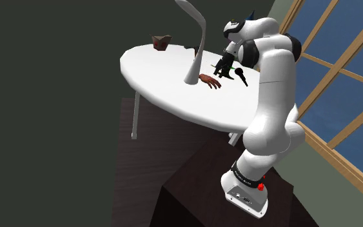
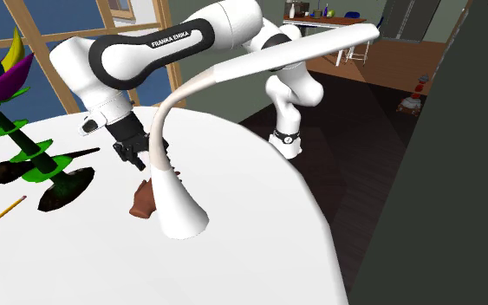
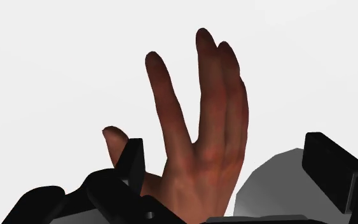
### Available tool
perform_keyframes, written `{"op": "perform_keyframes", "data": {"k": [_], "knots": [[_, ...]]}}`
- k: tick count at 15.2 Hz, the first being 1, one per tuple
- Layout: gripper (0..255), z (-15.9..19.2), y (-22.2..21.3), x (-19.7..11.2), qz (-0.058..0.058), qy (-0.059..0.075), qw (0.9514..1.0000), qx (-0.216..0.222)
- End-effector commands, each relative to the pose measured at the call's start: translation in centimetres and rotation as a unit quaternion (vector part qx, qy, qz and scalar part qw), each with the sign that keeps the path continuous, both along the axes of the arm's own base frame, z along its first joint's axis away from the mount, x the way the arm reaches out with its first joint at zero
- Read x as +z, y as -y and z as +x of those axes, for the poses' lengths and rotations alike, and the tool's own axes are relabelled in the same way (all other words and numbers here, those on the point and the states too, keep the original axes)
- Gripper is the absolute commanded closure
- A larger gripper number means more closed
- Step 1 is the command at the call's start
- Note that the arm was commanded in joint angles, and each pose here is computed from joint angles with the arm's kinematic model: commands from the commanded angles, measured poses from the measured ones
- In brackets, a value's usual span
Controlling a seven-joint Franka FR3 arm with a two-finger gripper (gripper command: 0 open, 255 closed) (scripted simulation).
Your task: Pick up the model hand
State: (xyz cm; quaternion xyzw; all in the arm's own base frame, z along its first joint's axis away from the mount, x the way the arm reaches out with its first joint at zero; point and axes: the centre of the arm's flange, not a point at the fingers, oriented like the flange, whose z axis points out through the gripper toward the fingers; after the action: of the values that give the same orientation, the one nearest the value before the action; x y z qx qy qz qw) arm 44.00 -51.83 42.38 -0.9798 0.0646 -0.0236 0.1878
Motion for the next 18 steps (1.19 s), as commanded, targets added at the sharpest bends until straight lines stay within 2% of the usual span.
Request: {"op": "perform_keyframes", "data": {"k": [1, 7, 8, 18], "knots": [[0, 0.1, 0.3, -1.1, 0.002, 0.0, 1.0, -0.001], [0, 0.1, 0.3, -3.5, 0.002, 0.0, 1.0, -0.001], [255, 0.1, 0.3, -3.6, 0.002, 0.0, 1.0, -0.001], [255, 0.1, 0.3, -3.0, 0.002, 0.0, 1.0, -0.001]]}}
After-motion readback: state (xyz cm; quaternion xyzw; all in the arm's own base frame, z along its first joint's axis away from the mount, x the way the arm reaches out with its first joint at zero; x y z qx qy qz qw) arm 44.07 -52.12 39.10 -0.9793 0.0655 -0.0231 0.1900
